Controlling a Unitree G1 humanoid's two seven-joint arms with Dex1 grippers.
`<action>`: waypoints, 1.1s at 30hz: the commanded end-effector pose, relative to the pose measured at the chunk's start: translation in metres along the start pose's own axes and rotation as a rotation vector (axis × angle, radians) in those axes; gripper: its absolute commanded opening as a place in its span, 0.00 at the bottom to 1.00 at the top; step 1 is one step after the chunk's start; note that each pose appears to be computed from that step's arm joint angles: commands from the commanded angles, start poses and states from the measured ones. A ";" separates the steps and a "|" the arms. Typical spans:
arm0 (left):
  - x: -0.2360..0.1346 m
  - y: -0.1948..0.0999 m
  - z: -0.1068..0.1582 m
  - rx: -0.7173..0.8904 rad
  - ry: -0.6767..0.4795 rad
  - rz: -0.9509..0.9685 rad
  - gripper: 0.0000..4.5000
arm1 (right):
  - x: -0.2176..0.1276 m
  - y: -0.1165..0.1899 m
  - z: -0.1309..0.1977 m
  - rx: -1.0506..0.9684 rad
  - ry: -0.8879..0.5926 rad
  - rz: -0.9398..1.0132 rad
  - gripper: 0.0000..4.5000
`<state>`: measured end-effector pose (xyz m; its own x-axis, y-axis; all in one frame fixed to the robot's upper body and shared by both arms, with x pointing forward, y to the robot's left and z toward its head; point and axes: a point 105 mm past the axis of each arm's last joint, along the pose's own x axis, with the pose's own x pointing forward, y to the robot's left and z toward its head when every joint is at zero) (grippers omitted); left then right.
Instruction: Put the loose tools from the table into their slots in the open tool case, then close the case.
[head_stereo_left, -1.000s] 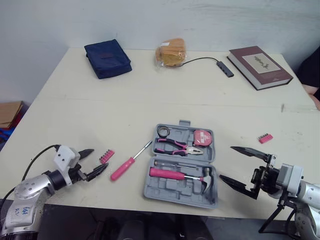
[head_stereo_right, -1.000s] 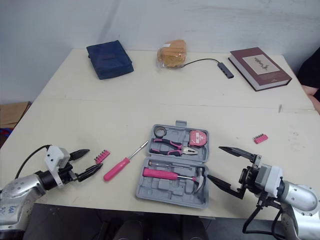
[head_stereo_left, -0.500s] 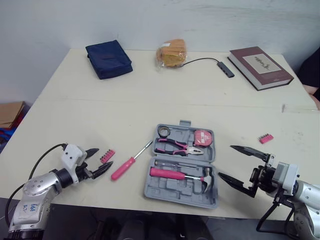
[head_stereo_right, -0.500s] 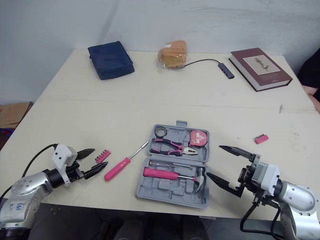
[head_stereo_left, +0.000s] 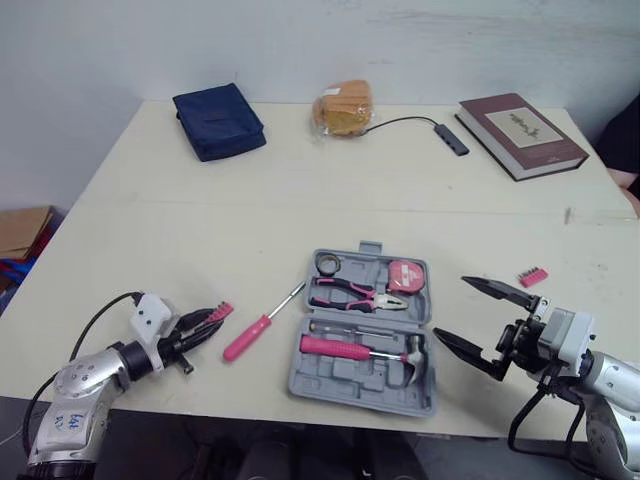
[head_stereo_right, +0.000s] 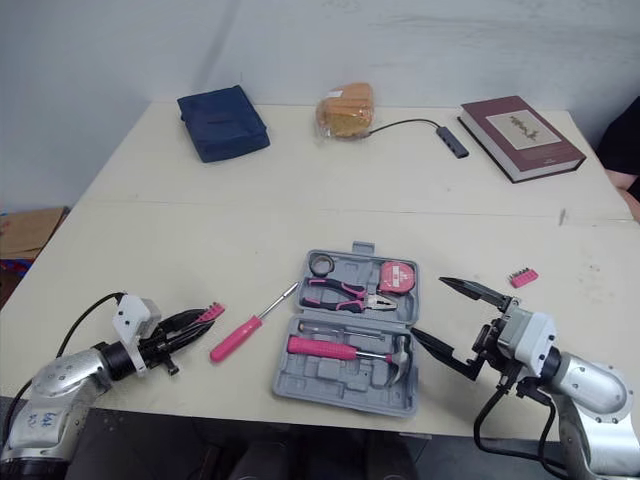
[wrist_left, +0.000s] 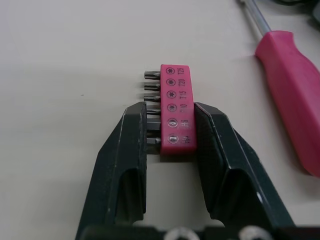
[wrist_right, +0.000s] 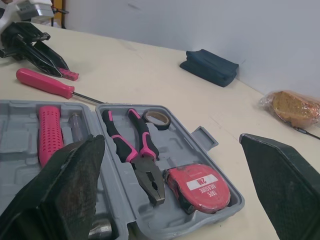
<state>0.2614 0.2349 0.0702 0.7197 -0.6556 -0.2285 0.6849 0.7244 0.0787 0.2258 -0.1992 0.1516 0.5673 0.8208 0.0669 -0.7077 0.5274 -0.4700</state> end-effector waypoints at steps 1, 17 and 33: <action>0.001 -0.005 0.037 0.205 -0.020 -0.125 0.16 | -0.008 -0.010 0.011 -0.051 0.005 -0.022 1.00; 0.051 -0.121 0.083 0.374 0.163 -0.822 0.16 | -0.026 0.032 -0.006 0.116 0.070 0.254 1.00; 0.070 -0.125 0.055 0.486 0.391 -0.715 0.16 | -0.024 0.031 -0.004 0.127 0.037 0.176 1.00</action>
<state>0.2338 0.0875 0.1017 0.0781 -0.7497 -0.6572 0.9862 -0.0383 0.1609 0.1911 -0.2054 0.1211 0.4424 0.8942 -0.0690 -0.8594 0.4007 -0.3175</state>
